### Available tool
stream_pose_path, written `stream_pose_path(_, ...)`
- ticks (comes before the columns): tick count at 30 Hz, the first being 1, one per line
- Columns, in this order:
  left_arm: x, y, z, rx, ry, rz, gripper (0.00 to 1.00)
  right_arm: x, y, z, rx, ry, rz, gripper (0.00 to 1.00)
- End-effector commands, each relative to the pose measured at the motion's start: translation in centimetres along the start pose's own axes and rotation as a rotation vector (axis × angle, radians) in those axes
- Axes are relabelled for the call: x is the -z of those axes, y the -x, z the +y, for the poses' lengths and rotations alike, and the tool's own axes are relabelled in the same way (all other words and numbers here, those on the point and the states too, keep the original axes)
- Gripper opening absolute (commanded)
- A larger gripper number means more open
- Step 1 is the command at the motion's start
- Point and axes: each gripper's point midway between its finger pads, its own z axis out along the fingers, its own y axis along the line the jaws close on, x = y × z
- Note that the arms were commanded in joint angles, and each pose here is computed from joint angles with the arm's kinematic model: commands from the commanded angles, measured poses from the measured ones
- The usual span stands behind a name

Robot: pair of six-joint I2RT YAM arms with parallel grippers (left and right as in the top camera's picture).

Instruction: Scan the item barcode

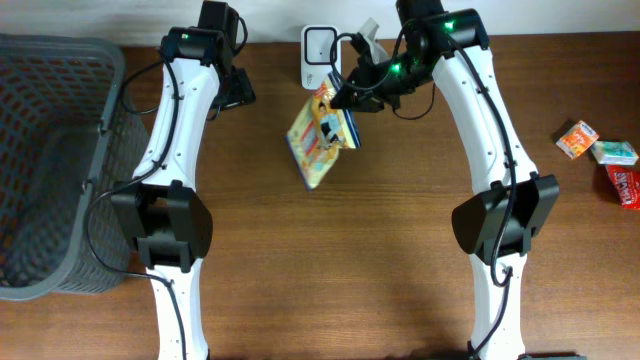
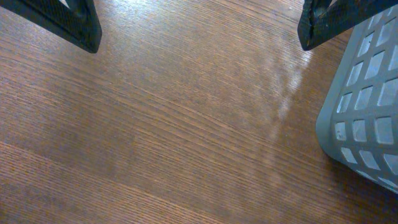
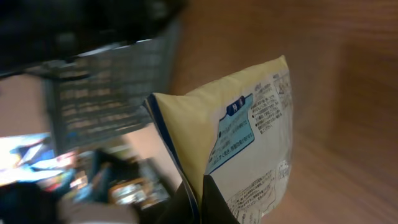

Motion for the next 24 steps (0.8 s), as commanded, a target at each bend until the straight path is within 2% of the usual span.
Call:
stream_pose_path(1, 1.1, 0.3, 0.3, 0.016, -0.001, -0.024, 0.99, 1.9, 0.5, 0.9, -0.010, 0.105, -0.028, 0.04)
stream_pose_path(7, 1.1, 0.3, 0.3, 0.016, -0.001, -0.024, 0.99, 0.9, -0.6, -10.7, -0.265, 0.012, 0.004, 0.04)
stream_pose_path(8, 1.1, 0.3, 0.3, 0.015, -0.001, -0.024, 0.99, 0.9, -1.7, -15.6, -0.334, -0.077, 0.003, 0.04)
stream_pose_path(10, 1.1, 0.3, 0.3, 0.016, -0.001, -0.024, 0.99, 3.1, -3.6, -21.0, -0.414, -0.286, 0.008, 0.04)
stream_pose_path(13, 1.1, 0.3, 0.3, 0.016, -0.001, -0.024, 0.99, 11.2, -6.2, -26.9, -0.532, -0.678, -0.017, 0.08)
stream_pose_path(14, 1.1, 0.3, 0.3, 0.015, -0.001, -0.024, 0.99, 14.0, -6.8, -27.5, -0.552, -0.776, -0.027, 0.17)
stream_pose_path(16, 1.1, 0.3, 0.3, 0.016, -0.001, -0.024, 0.99, 18.7, -7.6, -27.5, -0.566, -0.944, -0.038, 0.46)
stream_pose_path(18, 1.1, 0.3, 0.3, 0.016, -0.001, -0.024, 0.99, 20.9, -7.7, -26.6, -0.558, -1.019, -0.044, 0.57)
stream_pose_path(22, 1.1, 0.3, 0.3, 0.016, -0.001, -0.024, 0.99, 18.0, -6.7, -22.9, -0.439, -0.904, 0.013, 0.73)
stream_pose_path(24, 1.1, 0.3, 0.3, 0.016, -0.001, -0.024, 0.99, 14.9, -6.4, -21.4, -0.389, -0.869, 0.065, 0.92)
